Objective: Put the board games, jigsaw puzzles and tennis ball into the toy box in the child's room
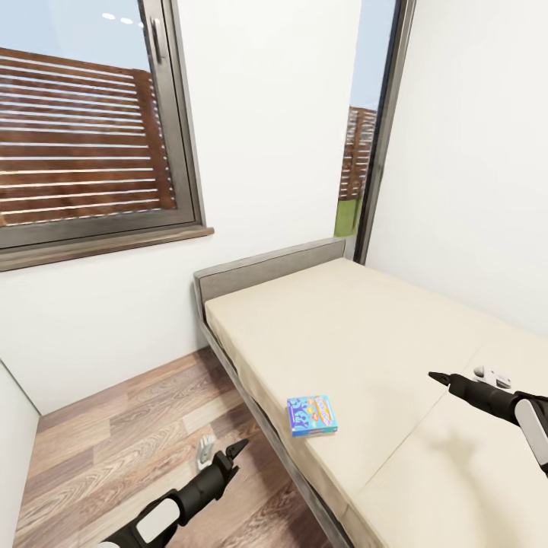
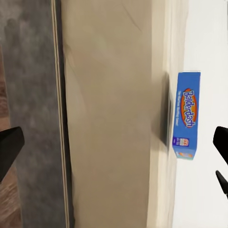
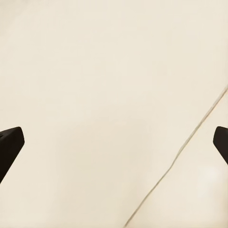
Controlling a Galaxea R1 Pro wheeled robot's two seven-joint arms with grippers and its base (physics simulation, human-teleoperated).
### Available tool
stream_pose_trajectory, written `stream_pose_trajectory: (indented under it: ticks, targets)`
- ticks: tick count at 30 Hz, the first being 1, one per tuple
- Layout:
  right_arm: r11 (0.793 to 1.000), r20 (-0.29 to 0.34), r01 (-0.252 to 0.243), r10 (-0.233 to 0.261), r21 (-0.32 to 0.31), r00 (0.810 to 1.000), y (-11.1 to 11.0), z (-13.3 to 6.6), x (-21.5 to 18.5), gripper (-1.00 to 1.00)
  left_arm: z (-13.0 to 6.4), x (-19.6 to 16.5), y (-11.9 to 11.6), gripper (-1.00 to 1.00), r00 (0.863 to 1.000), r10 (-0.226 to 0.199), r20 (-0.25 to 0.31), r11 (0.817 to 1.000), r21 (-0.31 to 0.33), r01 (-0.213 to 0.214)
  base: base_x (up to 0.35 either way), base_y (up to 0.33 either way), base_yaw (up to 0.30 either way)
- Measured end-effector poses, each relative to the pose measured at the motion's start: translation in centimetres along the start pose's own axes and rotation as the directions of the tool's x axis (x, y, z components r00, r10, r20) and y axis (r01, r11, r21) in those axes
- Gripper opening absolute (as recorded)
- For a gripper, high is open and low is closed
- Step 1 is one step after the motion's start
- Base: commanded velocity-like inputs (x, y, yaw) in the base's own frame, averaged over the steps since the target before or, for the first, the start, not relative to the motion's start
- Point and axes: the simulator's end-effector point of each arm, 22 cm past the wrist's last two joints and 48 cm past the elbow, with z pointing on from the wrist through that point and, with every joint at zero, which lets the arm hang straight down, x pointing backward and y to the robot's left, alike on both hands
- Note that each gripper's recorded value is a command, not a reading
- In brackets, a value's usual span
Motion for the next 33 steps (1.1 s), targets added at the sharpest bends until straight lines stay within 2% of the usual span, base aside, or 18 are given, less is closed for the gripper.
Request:
stream_pose_trajectory:
  ticks: [10,20,26,31,33]
  targets:
    - [1.0,0.006,0.004,-0.004,-0.003,1.0,0.2,-0.1,-0.2,1.0,-0.2,-1.1,-0.2,1.0,0.999,0.033,0.031,0.999,0.012,-0.033,0.0,0.0,-0.005]
    - [0.999,0.037,0.03,-0.029,-0.018,0.999,1.3,-0.5,-1.5,1.0,-0.2,-2.2,-0.7,1.0,0.994,0.076,0.078,0.997,0.019,-0.077,0.0,0.0,-0.001]
    - [0.999,0.041,0.034,-0.033,-0.02,0.999,1.4,-0.6,-1.7,1.0,-0.2,-2.3,-0.8,1.0,0.993,0.084,0.083,0.996,0.022,-0.086,0.0,0.0,0.0]
    - [0.999,0.044,0.037,-0.036,-0.02,0.998,1.5,-0.7,-1.8,1.0,0.2,-2.3,-1.8,1.0,0.992,0.092,0.086,0.994,0.043,-0.096,0.0,0.0,0.0]
    - [0.999,0.045,0.037,-0.037,-0.02,0.998,1.5,-0.7,-1.8,1.0,0.5,-2.3,-2.9,1.0,0.991,0.098,0.087,0.992,0.068,-0.104,0.0,0.0,0.0]
